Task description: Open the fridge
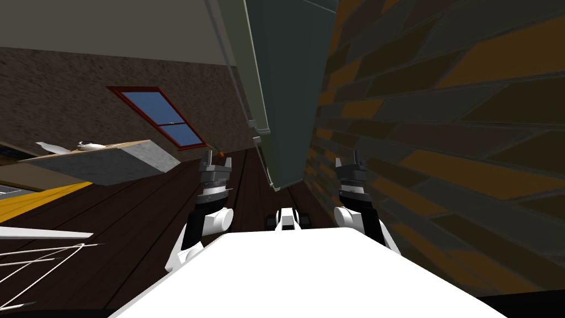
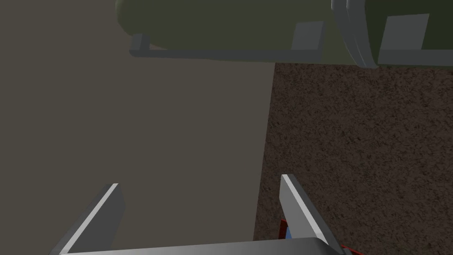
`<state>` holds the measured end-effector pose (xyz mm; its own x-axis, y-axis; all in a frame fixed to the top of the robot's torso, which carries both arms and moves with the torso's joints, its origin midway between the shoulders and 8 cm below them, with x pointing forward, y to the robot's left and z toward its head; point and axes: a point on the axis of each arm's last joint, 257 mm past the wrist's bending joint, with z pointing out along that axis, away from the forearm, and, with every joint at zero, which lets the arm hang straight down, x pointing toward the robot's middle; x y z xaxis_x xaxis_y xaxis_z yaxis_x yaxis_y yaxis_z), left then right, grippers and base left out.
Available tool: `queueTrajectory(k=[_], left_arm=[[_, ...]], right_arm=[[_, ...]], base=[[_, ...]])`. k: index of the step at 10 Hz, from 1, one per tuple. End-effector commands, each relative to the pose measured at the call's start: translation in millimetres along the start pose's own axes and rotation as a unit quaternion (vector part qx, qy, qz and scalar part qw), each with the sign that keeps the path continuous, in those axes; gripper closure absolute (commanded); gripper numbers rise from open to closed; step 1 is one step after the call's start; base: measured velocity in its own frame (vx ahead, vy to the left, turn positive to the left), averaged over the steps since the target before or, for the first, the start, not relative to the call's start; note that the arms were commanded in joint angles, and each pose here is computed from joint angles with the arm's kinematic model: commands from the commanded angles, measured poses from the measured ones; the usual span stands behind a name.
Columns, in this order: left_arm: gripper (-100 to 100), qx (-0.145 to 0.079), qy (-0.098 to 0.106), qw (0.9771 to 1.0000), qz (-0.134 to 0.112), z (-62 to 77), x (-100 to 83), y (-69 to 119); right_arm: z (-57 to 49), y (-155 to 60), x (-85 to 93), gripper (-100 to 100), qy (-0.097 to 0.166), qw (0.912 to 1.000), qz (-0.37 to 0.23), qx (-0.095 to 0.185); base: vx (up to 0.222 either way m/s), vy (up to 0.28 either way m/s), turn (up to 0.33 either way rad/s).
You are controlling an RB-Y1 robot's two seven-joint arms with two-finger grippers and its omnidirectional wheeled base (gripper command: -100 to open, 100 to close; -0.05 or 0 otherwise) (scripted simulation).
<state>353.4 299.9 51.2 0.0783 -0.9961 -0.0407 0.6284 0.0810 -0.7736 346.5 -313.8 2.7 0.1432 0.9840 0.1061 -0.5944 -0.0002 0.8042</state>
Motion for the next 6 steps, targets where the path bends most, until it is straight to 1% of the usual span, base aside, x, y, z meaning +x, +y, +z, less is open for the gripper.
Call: queueTrajectory(k=[1, 2, 3, 4, 5, 6], left_arm=[[-100, -0.017, -0.001, 0.9998, 0.005, 4.2, -2.0, 5.3], [-100, -0.027, -0.001, 0.9996, 0.009, 6.9, -3.3, 8.5], [-100, -0.033, -0.001, 0.9994, 0.013, 9.6, -4.4, 9.6], [-100, -0.037, -0.002, 0.9992, 0.013, 9.5, -4.7, 11.7], [-100, -0.048, -0.003, 0.9987, 0.016, 11.9, -6.1, 15.2], [-100, -0.053, -0.003, 0.9984, 0.019, 14.5, -7.4, 15.9]], right_arm=[[0.0, 0.0, 0.0, 0, 0.0, 1.0, 0.0, 0.0], [0.0, 0.0, 0.0, 0, 0.0, 1.0, 0.0, 0.0], [0.0, 0.0, 0.0, 0, 0.0, 1.0, 0.0, 0.0], [0.0, 0.0, 0.0, 0, 0.0, 1.0, 0.0, 0.0], [0.0, 0.0, 0.0, 0, 0.0, 1.0, 0.0, 0.0], [0.0, 0.0, 0.0, 0, 0.0, 1.0, 0.0, 0.0]], base=[[0.085, -0.04, 0.017], [0.099, -0.052, 0.027], [0.145, -0.048, 0.041], [0.1, -0.025, 0.021], [0.077, -0.021, 0.03], [0.123, -0.045, 0.047]])
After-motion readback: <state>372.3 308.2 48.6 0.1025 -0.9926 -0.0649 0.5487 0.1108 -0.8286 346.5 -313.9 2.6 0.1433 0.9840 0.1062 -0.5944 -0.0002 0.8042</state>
